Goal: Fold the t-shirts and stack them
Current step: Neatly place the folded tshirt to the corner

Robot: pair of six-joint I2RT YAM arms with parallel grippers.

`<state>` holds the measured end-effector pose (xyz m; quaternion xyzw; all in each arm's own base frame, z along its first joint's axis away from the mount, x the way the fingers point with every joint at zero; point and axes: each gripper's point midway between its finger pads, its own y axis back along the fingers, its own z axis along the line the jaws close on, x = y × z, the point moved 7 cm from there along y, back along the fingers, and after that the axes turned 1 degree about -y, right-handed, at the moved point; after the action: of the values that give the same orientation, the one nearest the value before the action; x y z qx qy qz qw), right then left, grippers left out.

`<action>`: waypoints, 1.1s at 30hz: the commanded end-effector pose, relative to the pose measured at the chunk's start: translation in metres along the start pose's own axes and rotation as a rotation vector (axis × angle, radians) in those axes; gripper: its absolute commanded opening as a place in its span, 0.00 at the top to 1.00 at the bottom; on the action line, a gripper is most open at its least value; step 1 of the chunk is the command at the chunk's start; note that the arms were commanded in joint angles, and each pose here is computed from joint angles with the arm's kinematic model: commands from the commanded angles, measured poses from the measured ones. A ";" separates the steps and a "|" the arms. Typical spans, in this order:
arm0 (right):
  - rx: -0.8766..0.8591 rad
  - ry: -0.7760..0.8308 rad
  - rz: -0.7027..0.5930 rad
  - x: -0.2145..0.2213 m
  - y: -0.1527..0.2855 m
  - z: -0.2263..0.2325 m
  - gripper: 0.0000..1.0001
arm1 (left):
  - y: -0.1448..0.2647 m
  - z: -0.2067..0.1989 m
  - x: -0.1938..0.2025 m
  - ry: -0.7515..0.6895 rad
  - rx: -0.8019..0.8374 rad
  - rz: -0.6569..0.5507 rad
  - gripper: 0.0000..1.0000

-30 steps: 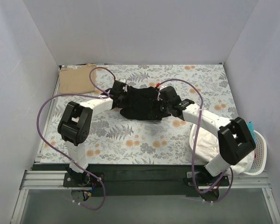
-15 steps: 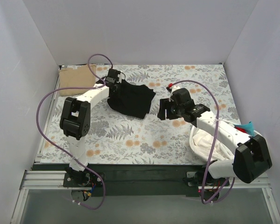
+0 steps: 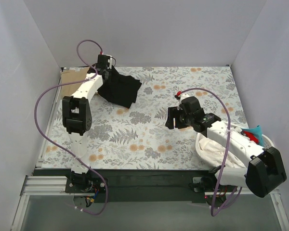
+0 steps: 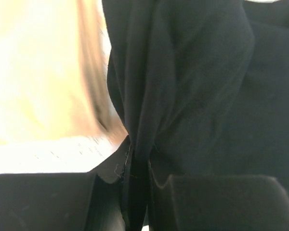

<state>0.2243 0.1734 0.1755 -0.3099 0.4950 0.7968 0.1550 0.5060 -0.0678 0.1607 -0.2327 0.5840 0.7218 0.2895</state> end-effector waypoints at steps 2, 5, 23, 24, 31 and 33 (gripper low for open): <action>0.005 -0.002 -0.017 0.002 0.004 -0.003 0.28 | 0.010 0.030 -0.043 0.027 -0.059 -0.100 1.00; 0.002 -0.010 -0.003 0.006 0.002 -0.003 0.28 | 0.008 0.041 -0.054 0.042 -0.065 -0.128 1.00; -0.010 -0.060 0.155 0.049 -0.012 -0.012 0.29 | 0.008 0.138 -0.084 0.241 0.011 -0.236 1.00; -0.009 -0.061 0.153 0.050 -0.012 -0.013 0.29 | 0.007 0.140 -0.085 0.252 0.013 -0.239 1.00; -0.009 -0.072 0.172 0.057 -0.013 -0.015 0.29 | 0.018 0.167 -0.090 0.320 0.019 -0.279 1.00; -0.009 -0.073 0.173 0.056 -0.013 -0.015 0.29 | 0.022 0.168 -0.094 0.324 0.053 -0.296 1.00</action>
<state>0.1920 0.1610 0.1212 -0.2343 0.5232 0.8140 0.0937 0.5574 0.0798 0.2271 -0.3831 0.6048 0.6484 0.2589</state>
